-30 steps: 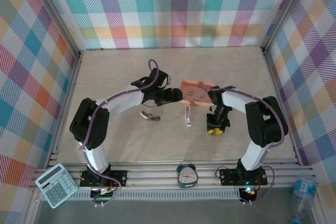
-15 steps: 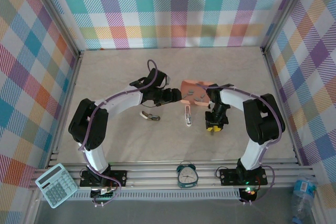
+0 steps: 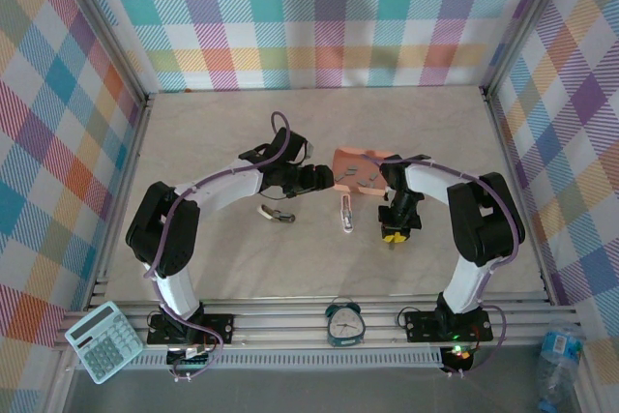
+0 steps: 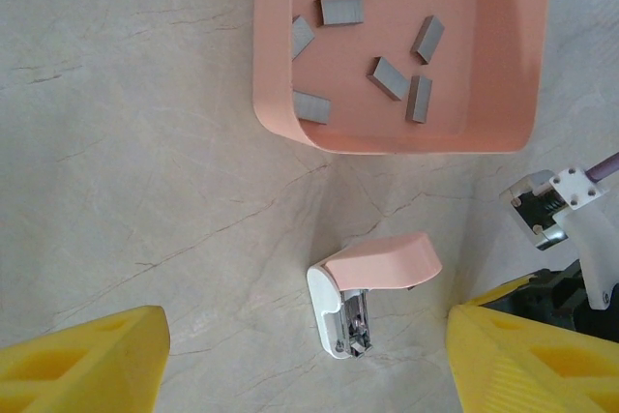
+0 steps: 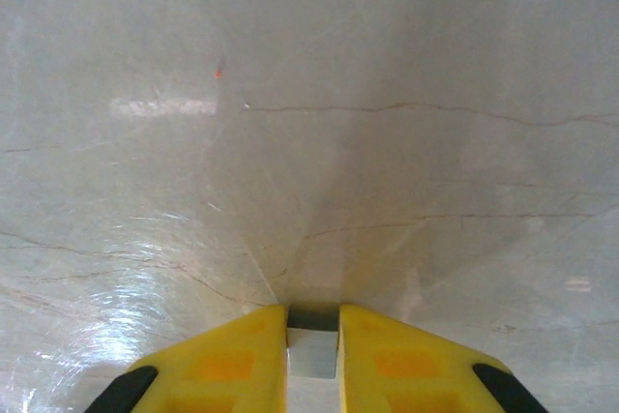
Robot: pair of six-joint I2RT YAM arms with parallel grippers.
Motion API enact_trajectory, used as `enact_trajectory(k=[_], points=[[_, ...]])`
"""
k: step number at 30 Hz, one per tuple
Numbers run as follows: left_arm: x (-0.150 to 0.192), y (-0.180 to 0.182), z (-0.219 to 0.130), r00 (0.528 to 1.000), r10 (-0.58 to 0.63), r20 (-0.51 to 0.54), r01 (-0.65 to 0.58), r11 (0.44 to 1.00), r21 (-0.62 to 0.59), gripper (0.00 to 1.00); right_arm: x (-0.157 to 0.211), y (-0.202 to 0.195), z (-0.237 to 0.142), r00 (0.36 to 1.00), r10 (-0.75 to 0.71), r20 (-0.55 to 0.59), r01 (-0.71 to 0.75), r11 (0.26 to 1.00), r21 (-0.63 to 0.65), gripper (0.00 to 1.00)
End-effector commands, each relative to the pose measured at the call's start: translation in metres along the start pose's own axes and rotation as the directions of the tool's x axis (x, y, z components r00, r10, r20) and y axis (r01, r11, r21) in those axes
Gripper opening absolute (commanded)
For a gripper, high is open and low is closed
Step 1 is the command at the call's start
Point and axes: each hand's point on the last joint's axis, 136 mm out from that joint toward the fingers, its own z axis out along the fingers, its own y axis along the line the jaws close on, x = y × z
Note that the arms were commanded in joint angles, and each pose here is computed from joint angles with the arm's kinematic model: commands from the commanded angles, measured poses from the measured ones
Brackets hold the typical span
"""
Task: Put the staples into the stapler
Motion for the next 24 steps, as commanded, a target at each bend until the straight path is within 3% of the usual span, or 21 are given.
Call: enact_trajectory(k=[1,9,18,24], points=[[-0.006,-0.003,-0.014,0.999,0.015,0.030,-0.015,1.000,0.013,0.75,0.001,0.007,0.001,1.000,-0.014,0.019,0.014,1.000,-0.018,0.16],[-0.016,0.013,-0.027,0.997,-0.012,0.073,0.012,1.000,-0.001,0.75,-0.010,0.025,-0.035,0.977,-0.057,0.205,0.078,0.993,-0.093,0.14],[-0.039,0.048,-0.061,0.981,-0.072,0.178,0.079,0.996,-0.034,0.76,-0.026,0.074,-0.073,0.878,-0.211,0.429,0.263,0.962,-0.067,0.14],[-0.050,0.078,-0.090,0.962,-0.108,0.251,0.127,0.990,-0.058,0.76,-0.033,0.101,-0.083,0.817,-0.232,0.528,0.298,0.953,-0.043,0.14]])
